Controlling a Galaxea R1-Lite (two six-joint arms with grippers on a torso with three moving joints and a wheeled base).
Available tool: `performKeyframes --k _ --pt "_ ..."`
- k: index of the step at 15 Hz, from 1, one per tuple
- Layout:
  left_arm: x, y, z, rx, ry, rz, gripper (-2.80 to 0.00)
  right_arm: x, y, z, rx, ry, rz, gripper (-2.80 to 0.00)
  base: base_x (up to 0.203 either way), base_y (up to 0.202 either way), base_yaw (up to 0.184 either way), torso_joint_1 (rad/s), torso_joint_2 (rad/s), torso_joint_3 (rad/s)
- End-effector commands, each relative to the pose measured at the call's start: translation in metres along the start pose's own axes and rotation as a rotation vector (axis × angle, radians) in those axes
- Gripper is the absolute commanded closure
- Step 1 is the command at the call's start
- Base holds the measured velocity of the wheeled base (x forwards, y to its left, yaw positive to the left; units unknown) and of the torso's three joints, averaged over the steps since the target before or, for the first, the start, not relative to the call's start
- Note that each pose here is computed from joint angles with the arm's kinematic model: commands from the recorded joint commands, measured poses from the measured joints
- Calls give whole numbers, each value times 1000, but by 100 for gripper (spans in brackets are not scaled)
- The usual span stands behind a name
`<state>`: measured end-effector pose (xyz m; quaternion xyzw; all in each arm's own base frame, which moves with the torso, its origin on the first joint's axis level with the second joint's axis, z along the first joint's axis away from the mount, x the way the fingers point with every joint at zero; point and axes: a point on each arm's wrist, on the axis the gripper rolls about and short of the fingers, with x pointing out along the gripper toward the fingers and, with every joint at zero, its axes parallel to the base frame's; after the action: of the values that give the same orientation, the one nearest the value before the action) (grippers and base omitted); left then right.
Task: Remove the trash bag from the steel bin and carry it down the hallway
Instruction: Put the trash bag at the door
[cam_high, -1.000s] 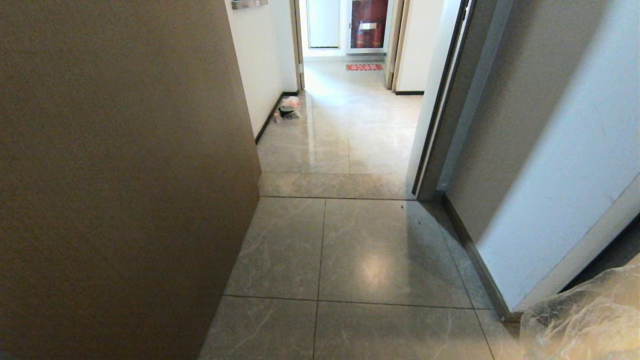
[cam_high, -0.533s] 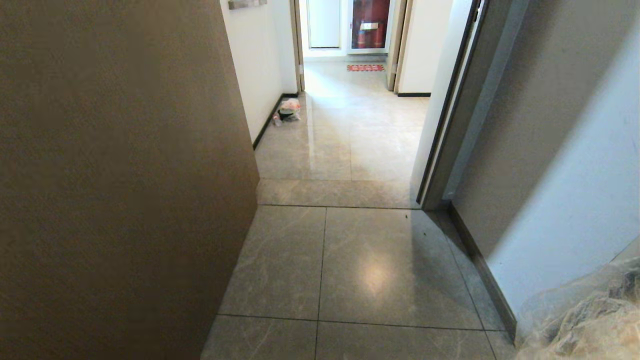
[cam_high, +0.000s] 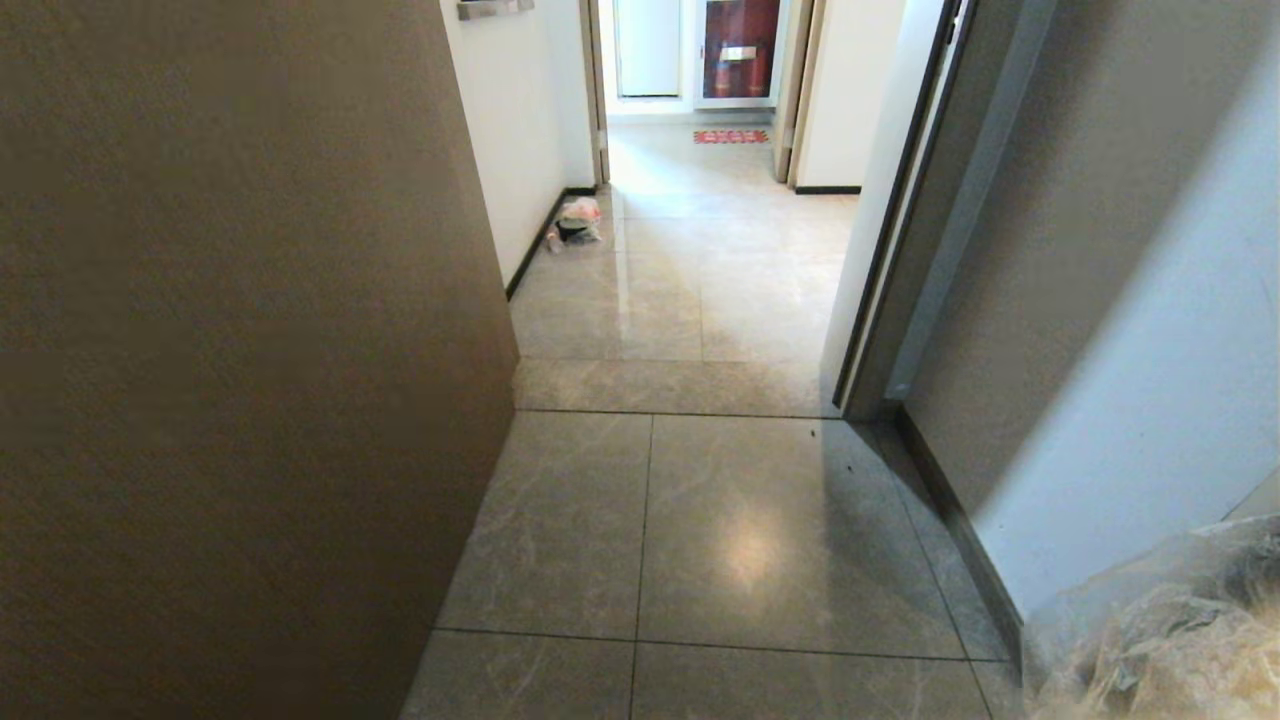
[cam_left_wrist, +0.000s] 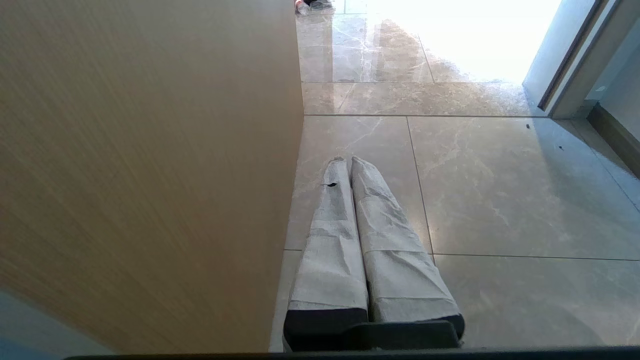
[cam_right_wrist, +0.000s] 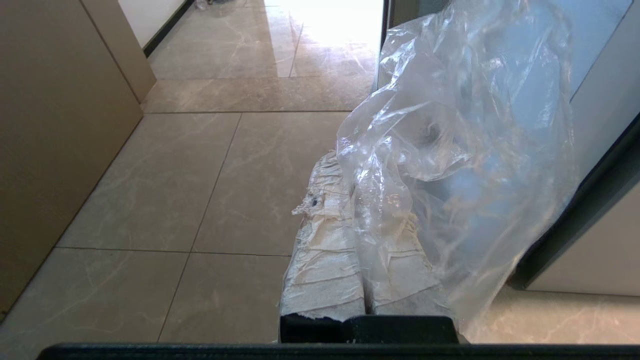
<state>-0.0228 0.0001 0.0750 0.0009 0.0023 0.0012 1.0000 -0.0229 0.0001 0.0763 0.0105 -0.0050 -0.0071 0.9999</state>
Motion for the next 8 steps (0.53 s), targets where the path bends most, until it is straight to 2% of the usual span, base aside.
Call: performKeyframes --k 1,4,6,8 --pt "0 0 0 0 0 1 0 0 0 0 0 2 0 0 0 0 0 0 0 0" --pt "0 0 0 1 0 1 0 0 0 0 0 2 0 0 0 0 0 0 0 0" --pt "0 0 0 0 0 1 0 0 0 0 0 2 -1 0 4 -113 2 -2 1 0" --pt "0 0 0 0 0 1 0 0 0 0 0 2 0 0 0 -184 2 2 3 3"
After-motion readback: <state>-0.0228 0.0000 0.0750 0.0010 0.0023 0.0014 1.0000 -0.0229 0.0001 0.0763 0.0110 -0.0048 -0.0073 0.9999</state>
